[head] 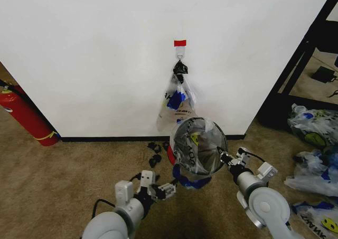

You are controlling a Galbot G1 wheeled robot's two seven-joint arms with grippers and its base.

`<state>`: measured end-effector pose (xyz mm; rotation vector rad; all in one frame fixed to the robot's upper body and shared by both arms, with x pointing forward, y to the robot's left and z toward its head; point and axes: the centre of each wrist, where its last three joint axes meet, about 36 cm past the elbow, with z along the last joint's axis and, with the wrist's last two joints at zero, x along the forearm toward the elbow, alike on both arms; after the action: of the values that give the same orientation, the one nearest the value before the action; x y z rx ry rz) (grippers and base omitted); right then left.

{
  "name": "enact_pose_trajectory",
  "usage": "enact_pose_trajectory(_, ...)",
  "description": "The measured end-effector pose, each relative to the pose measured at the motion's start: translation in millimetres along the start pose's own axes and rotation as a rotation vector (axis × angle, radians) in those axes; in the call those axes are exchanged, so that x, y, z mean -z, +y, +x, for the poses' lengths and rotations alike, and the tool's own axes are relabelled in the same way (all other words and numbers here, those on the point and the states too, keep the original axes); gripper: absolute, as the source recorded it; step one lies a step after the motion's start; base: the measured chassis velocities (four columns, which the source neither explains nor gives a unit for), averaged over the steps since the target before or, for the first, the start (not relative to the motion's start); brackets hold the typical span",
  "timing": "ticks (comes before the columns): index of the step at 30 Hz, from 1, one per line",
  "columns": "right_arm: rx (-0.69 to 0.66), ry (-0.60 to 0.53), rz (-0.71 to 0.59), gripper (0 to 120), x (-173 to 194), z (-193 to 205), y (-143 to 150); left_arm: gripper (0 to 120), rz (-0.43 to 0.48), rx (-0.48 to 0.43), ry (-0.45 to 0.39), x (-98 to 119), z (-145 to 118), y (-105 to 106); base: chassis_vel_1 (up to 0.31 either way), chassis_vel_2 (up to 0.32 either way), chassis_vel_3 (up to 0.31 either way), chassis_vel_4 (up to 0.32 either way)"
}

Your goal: Pick up the garbage bag from the wall and place it over the trash bin.

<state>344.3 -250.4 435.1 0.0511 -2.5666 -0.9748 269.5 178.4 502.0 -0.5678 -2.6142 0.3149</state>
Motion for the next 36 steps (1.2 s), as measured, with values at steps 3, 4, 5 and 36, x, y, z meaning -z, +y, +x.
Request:
enact_pose_trajectory(3,0.002,-0.001,0.003,0,-1.2,1.3,-0.1,100,-0.005,-0.011,-0.077,17.2,2.7,2.2,0.000,0.000,0.000,0.000)
enact_pose_trajectory(4,0.006,-0.002,0.006,0,-1.7,2.4,0.7,100,0.010,-0.026,-0.106,26.0,0.9,3.0,0.000,0.000,0.000,0.000)
enact_pose_trajectory(5,0.008,-0.003,0.008,0,-2.1,2.8,1.1,100,0.021,-0.036,-0.116,30.0,-0.6,3.3,0.000,0.000,0.000,0.000)
enact_pose_trajectory(36,0.021,0.006,0.022,0,-7.0,-0.8,7.4,86,0.254,-0.016,0.021,83.4,-90.8,28.3,0.000,0.000,0.000,0.000)
